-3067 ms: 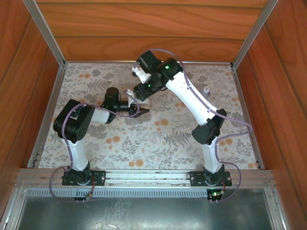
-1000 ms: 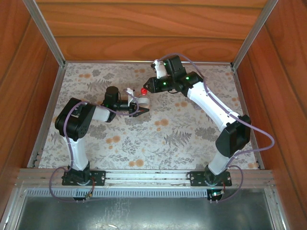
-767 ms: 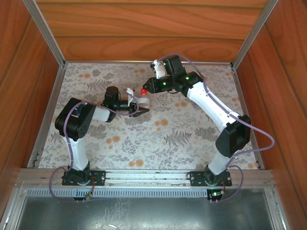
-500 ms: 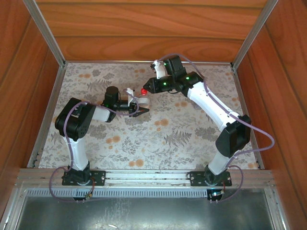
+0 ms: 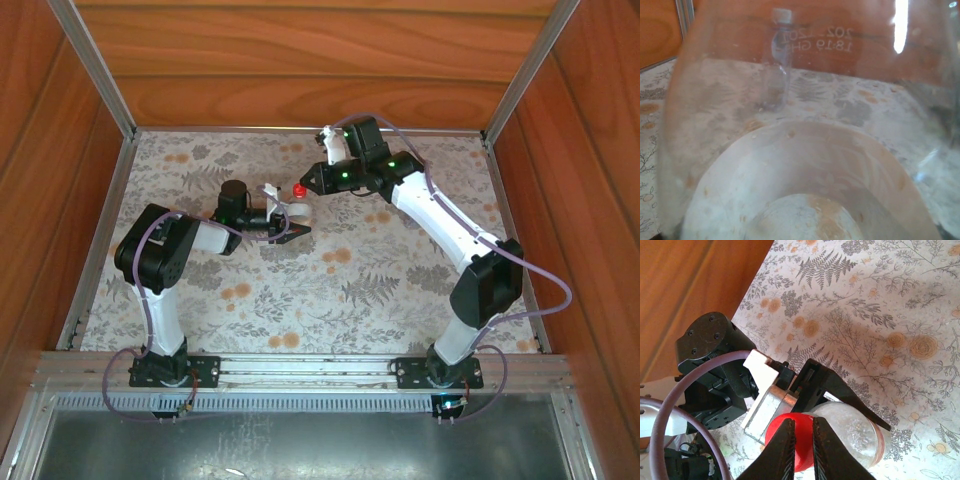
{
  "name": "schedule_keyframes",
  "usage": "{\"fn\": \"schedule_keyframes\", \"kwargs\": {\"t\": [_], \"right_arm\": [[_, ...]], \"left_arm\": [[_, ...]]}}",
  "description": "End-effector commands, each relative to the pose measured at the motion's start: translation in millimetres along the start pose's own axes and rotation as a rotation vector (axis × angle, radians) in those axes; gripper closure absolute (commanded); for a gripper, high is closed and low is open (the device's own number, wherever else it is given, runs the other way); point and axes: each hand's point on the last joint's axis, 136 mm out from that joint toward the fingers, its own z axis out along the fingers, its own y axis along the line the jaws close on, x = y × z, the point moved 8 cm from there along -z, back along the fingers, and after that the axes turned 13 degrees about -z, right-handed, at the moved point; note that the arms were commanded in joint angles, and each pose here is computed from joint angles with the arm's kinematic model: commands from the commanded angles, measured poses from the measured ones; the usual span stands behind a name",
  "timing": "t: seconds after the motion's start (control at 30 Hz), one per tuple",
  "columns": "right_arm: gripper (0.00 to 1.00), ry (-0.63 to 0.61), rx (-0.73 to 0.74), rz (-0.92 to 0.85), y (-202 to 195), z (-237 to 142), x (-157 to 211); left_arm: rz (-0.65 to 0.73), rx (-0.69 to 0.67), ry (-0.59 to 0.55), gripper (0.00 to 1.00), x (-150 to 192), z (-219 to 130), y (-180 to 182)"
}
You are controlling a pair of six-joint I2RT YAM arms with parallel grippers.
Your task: Screw on the bottle caps
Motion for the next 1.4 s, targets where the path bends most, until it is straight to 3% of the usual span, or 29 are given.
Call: {"fn": "schedule_keyframes", "kwargs": {"t": [0.0,0.6,0.83,1.37], "right_arm": [[0.86,0.071,-0.001,0.053,-1,-3,20],[0.86,0.015,-0.02,0.08,12,-23,14],[0.74,0.007,-0.015,0.069,9,-19,9],[0.8,0.062,0.062,0.095,-10,1,3]], "left_arm": [[-0.221,0.008,0.091,0.42,41,1,2],[-0.228,0.014,0.091,0.42,41,2,4],[-0.229,0.017,0.091,0.42,41,2,4],[-0.228,0.027,0.093,0.42,42,3,3]]}}
